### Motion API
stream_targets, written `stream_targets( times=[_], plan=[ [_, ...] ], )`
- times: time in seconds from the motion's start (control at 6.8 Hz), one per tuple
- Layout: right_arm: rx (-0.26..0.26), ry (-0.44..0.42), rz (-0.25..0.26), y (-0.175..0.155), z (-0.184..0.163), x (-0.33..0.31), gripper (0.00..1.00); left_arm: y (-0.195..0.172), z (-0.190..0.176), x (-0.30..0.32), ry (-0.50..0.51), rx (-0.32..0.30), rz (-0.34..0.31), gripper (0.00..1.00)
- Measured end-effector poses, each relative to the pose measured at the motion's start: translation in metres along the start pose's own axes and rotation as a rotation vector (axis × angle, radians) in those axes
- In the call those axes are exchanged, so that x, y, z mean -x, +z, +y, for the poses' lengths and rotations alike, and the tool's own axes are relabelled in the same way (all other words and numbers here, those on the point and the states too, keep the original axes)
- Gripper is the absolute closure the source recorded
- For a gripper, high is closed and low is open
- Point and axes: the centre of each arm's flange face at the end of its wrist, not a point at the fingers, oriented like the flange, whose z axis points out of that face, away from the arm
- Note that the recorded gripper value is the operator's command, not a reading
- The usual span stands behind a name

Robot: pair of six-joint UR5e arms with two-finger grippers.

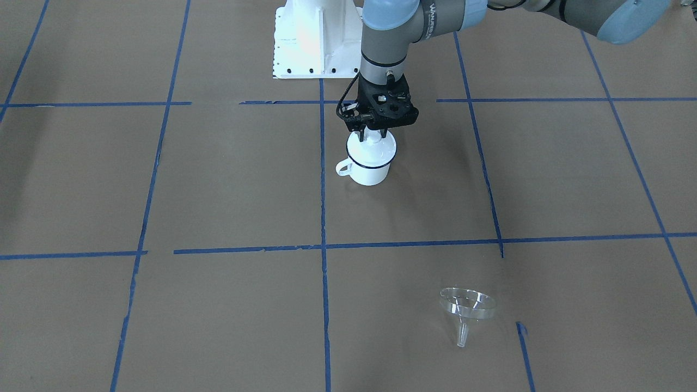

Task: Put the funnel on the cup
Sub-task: 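Close the left gripper on the lid knob and lift it, then carry the lid beside the mug and lower it onto the table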

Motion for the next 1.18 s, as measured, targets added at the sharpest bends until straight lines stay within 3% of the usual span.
stream_targets(
  times=[0.44, 0.88, 1.18],
  plan=[
    [0.000, 0.000, 0.000, 0.000, 0.000, 0.000, 0.00, -0.019, -0.001, 0.008, 0.000, -0.013, 0.024, 1.00],
    [0.000, 0.000, 0.000, 0.000, 0.000, 0.000, 0.00, -0.079, -0.012, 0.054, 0.046, -0.069, 0.050, 1.00],
    [0.000, 0.000, 0.000, 0.000, 0.000, 0.000, 0.00, -0.069, -0.008, 0.111, 0.102, -0.070, 0.010, 1.00]
  ],
)
